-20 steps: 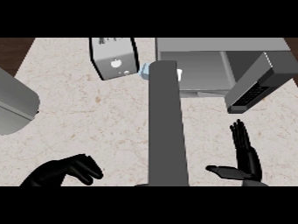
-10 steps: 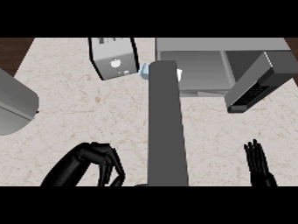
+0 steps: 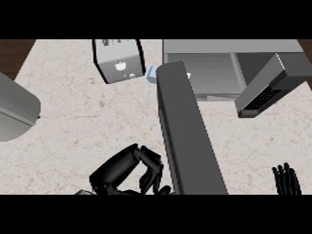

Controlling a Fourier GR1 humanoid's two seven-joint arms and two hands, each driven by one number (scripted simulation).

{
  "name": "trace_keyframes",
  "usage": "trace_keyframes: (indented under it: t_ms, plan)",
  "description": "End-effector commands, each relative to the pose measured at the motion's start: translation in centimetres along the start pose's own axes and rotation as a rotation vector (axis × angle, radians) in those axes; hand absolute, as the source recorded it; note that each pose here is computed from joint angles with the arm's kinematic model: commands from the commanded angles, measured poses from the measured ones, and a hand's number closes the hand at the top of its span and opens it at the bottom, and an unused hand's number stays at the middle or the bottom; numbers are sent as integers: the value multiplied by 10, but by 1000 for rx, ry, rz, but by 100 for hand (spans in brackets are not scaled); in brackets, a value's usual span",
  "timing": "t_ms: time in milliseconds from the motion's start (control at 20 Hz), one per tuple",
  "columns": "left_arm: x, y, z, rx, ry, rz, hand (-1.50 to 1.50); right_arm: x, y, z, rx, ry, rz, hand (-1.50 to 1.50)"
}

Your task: Pick up the milk, place it into the microwave and close the microwave

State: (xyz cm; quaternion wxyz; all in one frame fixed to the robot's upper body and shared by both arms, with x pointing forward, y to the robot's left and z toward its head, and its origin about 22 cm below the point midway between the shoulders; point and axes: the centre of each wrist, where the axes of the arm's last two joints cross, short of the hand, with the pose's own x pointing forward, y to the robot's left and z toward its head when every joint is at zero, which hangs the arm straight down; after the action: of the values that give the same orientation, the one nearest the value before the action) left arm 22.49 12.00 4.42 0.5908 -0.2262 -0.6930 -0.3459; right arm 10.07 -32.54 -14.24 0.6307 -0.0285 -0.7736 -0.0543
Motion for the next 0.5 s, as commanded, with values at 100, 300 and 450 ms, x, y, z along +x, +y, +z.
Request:
trace_keyframes:
  t_ms: [100, 300, 450]
  plan:
    - [-13, -41, -34, -99, 2, -126, 150, 17, -7, 21, 47, -50, -59, -150]
    - [-22, -57, -60, -99, 68, -139, 150, 37, -13, 16, 108, -107, -82, -150]
    - [-40, -91, -56, -136, 103, -108, 150, 48, -6, 5, 147, -147, -122, -150]
